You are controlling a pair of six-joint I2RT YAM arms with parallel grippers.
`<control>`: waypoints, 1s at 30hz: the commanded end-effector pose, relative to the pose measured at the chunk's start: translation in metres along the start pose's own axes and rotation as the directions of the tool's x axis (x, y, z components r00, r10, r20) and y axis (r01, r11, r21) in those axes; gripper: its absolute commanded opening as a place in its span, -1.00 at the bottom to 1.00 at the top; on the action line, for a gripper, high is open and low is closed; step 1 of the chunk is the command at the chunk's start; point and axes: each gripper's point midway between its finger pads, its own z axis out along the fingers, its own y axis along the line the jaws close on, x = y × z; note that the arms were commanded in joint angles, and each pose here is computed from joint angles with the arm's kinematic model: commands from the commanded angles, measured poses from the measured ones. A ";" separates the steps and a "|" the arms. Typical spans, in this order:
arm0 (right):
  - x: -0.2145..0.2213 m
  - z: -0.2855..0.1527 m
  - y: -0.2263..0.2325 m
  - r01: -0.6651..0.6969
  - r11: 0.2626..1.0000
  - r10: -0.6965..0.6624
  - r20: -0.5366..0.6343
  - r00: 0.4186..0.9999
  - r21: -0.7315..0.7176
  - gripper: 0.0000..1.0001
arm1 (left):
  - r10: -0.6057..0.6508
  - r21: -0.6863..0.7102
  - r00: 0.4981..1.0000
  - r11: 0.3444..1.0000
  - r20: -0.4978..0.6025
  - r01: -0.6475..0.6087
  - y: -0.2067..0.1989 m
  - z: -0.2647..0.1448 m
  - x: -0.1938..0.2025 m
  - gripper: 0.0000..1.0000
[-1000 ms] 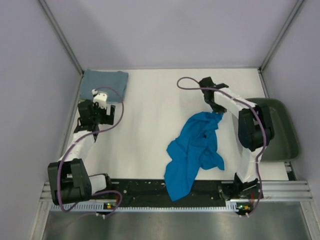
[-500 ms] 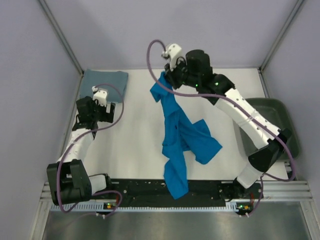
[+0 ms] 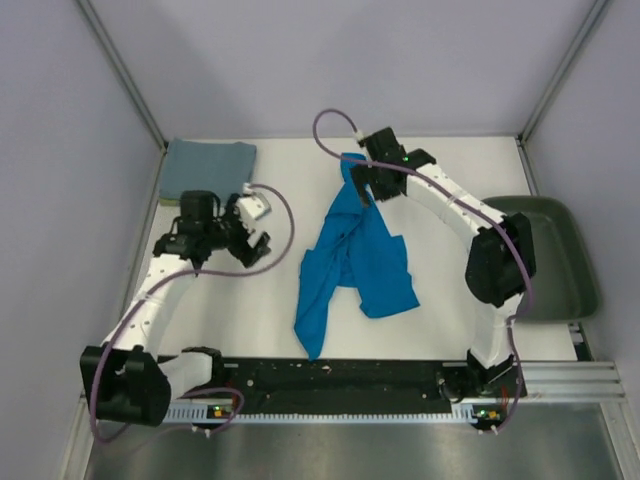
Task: Fold and stack the t-shirts
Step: Move the tshirt to the center of the board, then flatten out the tshirt
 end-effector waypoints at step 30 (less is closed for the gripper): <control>0.119 -0.087 0.009 -0.215 0.963 0.226 0.052 0.973 -0.160 -1.00 | 0.277 -0.027 0.899 0.952 -0.339 -0.304 -0.036 0.048 -0.010 -1.00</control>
